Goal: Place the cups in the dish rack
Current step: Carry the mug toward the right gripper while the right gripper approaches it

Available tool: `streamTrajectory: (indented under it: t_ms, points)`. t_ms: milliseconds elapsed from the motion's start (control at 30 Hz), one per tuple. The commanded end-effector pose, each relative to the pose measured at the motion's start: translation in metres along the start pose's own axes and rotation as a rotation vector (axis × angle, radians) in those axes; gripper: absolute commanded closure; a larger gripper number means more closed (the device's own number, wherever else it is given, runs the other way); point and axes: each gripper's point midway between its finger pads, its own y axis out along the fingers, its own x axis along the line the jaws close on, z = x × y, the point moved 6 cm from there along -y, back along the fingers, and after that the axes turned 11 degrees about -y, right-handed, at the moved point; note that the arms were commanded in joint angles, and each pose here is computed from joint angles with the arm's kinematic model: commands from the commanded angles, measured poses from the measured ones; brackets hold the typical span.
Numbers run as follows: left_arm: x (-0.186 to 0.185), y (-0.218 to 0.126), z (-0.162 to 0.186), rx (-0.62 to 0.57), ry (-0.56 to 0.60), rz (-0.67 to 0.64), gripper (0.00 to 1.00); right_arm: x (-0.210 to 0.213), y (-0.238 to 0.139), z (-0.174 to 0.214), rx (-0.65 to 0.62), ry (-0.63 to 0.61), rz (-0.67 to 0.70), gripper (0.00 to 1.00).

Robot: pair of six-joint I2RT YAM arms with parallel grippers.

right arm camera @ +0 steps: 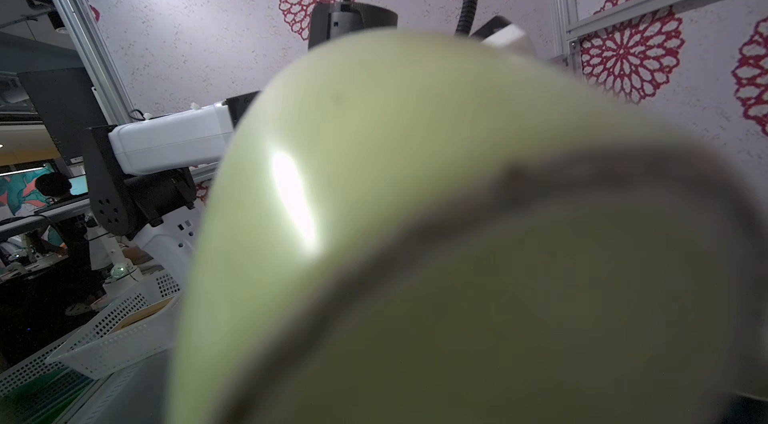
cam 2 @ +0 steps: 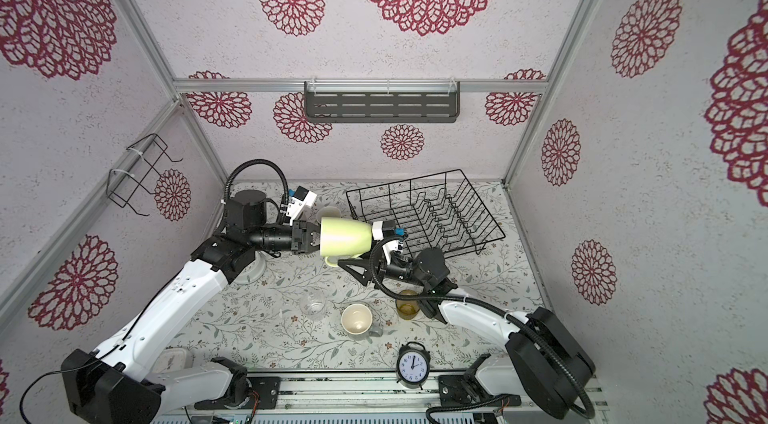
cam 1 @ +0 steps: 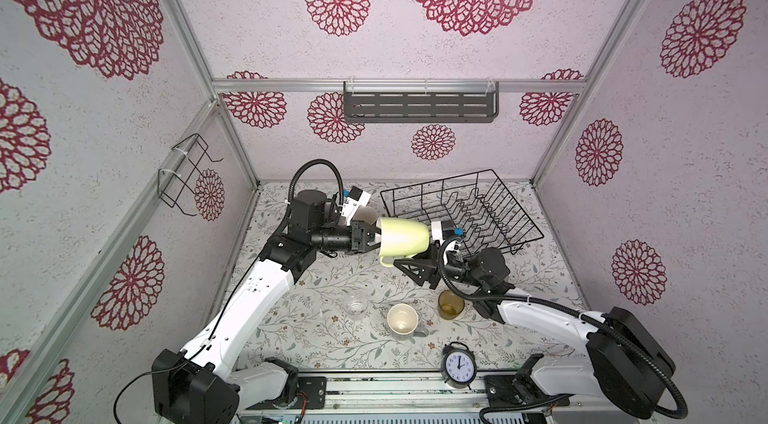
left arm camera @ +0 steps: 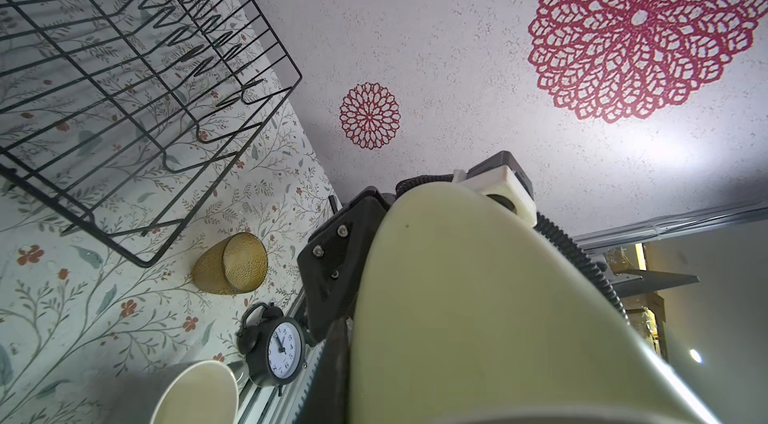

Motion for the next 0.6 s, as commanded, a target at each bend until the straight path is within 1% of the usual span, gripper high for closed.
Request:
streamTrajectory:
  t_ms: [0, 33, 100, 133, 200, 267, 300, 333, 433, 533, 567]
  points:
    - [-0.02, -0.002, 0.001, 0.004, 0.081, 0.064, 1.0, 0.018, 0.003, -0.046, -0.201, -0.068, -0.132, 0.51]
    - [-0.02, -0.001, 0.002, 0.003, 0.083, 0.063, 1.0, 0.02, 0.005, -0.048, -0.211, -0.06, -0.159, 0.53]
    - [-0.02, 0.0, 0.003, 0.008, 0.08, 0.064, 1.0, 0.02, 0.007, -0.049, -0.216, -0.049, -0.186, 0.53]
    - [-0.019, 0.001, 0.003, 0.013, 0.074, 0.063, 1.0, 0.019, 0.009, -0.048, -0.211, -0.043, -0.186, 0.52]
    - [-0.02, 0.002, 0.005, 0.02, 0.073, 0.064, 1.0, 0.017, 0.011, -0.046, -0.19, -0.042, -0.184, 0.45]
    - [-0.019, 0.003, 0.006, 0.019, 0.078, 0.063, 1.0, 0.018, 0.013, -0.042, -0.167, -0.048, -0.188, 0.44]
    - [-0.018, 0.005, 0.006, 0.021, 0.075, 0.06, 1.0, 0.019, 0.014, -0.041, -0.157, -0.053, -0.195, 0.46]
    - [-0.016, 0.006, 0.005, 0.021, 0.072, 0.056, 1.0, 0.019, 0.015, -0.04, -0.153, -0.055, -0.195, 0.51]
    - [-0.013, 0.009, 0.004, 0.029, 0.059, 0.052, 1.0, 0.02, 0.015, -0.043, -0.159, -0.062, -0.2, 0.67]
    - [-0.012, 0.01, 0.003, 0.028, 0.067, 0.047, 1.0, 0.021, 0.015, -0.044, -0.157, -0.068, -0.21, 0.82]
    - [-0.01, 0.01, 0.003, 0.027, 0.067, 0.043, 0.98, 0.021, 0.015, -0.044, -0.154, -0.067, -0.21, 0.83]
